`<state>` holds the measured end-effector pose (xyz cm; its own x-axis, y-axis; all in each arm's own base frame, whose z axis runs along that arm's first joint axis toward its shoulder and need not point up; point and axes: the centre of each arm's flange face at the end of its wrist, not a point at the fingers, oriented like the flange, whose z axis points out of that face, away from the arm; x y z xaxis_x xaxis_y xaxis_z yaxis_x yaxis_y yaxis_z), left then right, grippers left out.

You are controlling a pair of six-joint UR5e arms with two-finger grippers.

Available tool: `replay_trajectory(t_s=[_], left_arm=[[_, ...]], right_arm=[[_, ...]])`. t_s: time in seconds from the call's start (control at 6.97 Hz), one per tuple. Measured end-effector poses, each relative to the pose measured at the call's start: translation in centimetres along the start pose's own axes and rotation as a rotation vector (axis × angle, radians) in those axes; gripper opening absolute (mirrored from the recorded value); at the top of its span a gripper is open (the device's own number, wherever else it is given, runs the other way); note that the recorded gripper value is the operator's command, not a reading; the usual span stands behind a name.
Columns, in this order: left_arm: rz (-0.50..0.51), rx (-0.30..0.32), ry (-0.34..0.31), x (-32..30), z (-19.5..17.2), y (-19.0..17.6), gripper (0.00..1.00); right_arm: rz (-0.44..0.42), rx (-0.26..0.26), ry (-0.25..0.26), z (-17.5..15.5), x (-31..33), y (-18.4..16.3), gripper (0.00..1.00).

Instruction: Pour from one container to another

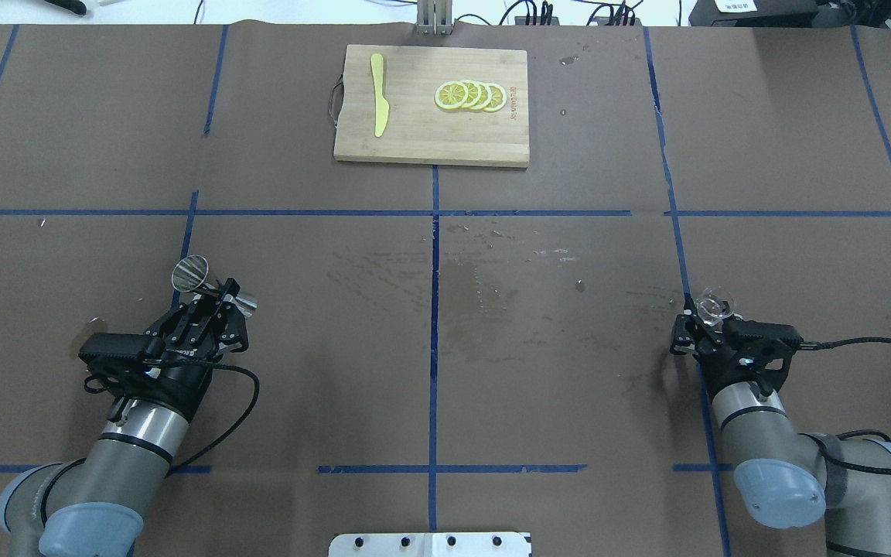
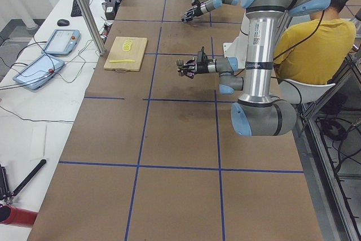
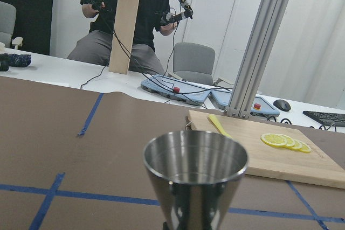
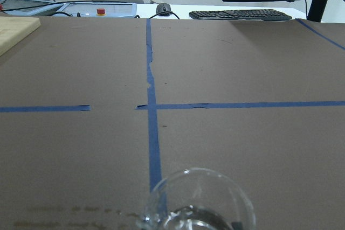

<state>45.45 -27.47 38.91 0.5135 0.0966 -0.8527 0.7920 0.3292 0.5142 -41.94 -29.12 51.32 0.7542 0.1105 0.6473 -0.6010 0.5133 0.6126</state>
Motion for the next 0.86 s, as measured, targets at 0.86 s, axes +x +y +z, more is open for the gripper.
replay_trajectory(t_s=[0.86], left_arm=[[0.212,0.010,0.038,8.4,2.5,1.9,0.00]], right_arm=[[-0.139,0.082,-0.174,-3.3,-14.4,-12.8,0.01]])
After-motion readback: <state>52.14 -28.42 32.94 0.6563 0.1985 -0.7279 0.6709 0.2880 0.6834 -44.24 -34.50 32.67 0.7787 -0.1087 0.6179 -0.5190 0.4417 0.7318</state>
